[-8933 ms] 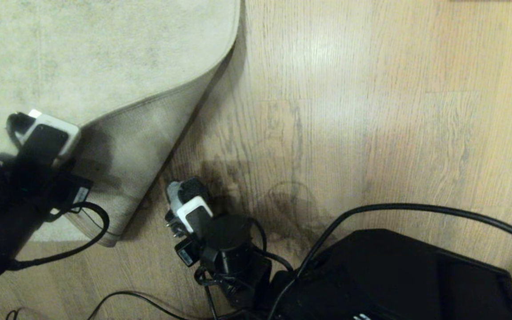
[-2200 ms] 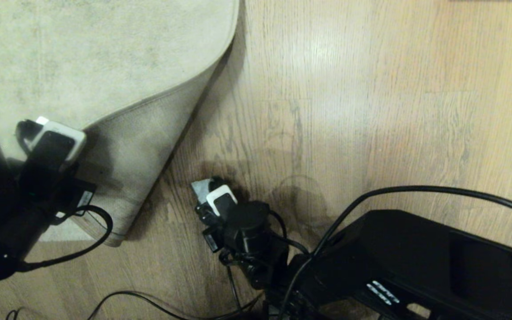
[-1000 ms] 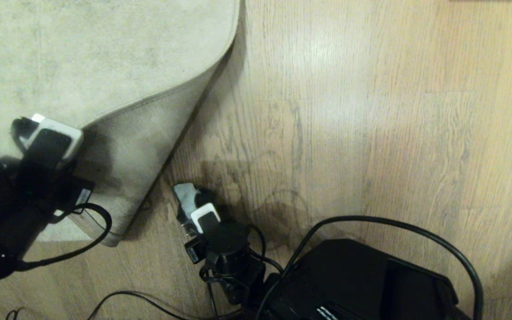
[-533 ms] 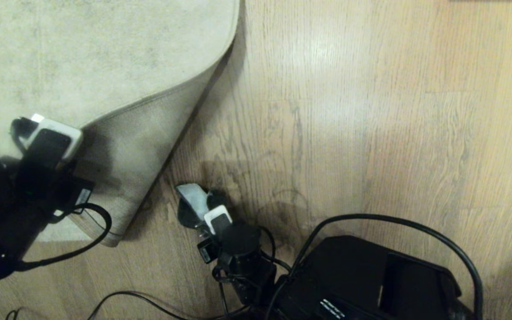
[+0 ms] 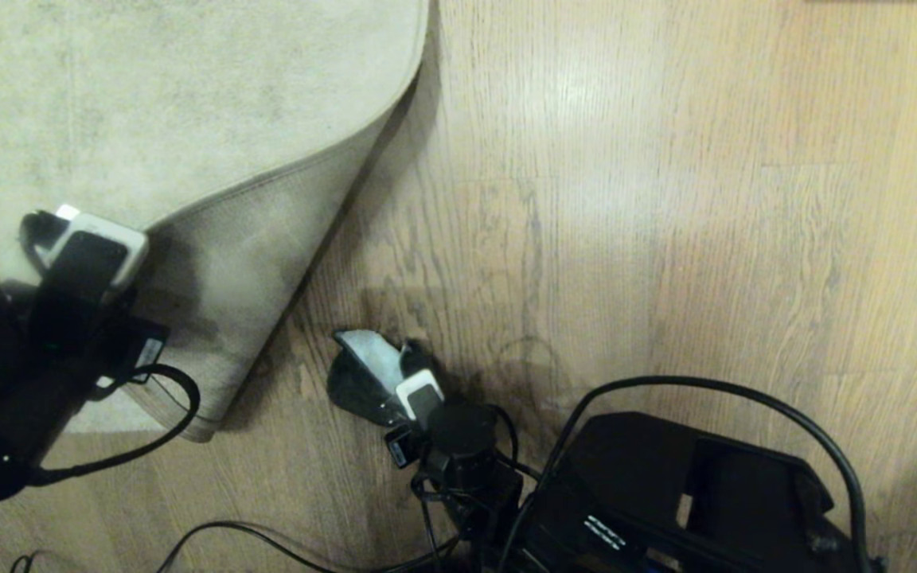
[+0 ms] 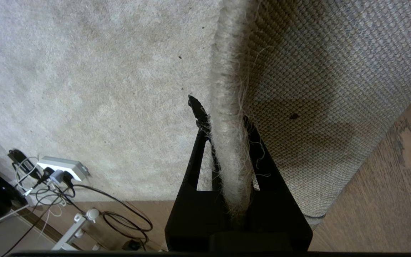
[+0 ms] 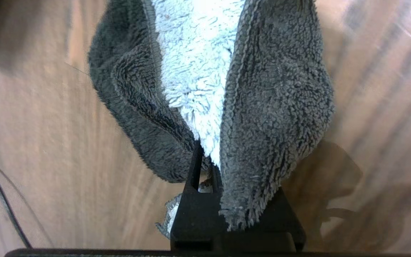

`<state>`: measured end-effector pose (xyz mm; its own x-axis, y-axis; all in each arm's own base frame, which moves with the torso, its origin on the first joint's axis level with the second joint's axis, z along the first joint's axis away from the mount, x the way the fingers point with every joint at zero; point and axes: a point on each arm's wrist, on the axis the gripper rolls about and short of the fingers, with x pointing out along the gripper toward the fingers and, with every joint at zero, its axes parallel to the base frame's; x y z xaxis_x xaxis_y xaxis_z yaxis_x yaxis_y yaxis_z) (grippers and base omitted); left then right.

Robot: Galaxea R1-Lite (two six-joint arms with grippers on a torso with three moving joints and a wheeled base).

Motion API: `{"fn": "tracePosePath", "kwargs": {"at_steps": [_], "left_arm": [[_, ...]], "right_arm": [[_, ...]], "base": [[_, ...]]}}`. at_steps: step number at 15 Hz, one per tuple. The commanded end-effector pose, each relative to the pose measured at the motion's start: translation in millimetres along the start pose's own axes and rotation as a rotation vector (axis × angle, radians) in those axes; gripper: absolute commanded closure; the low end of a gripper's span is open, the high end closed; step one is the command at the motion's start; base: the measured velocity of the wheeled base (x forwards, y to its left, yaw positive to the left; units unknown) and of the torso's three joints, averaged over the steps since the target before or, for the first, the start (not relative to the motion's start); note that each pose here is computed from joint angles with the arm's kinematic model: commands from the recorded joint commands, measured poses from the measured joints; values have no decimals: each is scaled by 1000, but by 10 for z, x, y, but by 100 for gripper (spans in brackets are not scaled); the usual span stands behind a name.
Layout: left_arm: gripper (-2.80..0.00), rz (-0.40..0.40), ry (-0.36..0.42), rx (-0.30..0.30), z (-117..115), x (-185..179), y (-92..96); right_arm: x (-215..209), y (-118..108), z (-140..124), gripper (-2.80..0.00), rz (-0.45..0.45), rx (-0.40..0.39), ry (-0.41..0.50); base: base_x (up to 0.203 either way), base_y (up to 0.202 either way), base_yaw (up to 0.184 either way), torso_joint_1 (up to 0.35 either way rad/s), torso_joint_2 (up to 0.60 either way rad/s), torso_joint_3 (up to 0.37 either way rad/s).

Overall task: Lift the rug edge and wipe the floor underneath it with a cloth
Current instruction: Wipe the floor under the carpet with a rag

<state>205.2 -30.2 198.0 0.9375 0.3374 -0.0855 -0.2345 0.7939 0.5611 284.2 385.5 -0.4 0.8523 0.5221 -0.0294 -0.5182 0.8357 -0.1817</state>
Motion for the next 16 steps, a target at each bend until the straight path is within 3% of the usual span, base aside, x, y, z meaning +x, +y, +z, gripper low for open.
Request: {"fn": "tracePosePath", "kwargs": {"at_steps": [1,6,12,16], "left_arm": [[0,3,1,3,0,8,-5],[0,4,0,2,1,5,-2],[0,4,0,4,4,8,-3],[0,3,1,3,0,8,-5]], "right_arm": [[-15,-85,-7,0,-18,1,-2],[-67,-245,64,0,-44,4,-4],[-57,-639,169,0,-123,-16,-7],[-79,-778,300,0,-149,-9,-25]], "base": [[0,0,0,0,0,0],[0,0,0,0,0,0],[0,0,0,0,0,0],[0,0,0,0,0,0]]}}
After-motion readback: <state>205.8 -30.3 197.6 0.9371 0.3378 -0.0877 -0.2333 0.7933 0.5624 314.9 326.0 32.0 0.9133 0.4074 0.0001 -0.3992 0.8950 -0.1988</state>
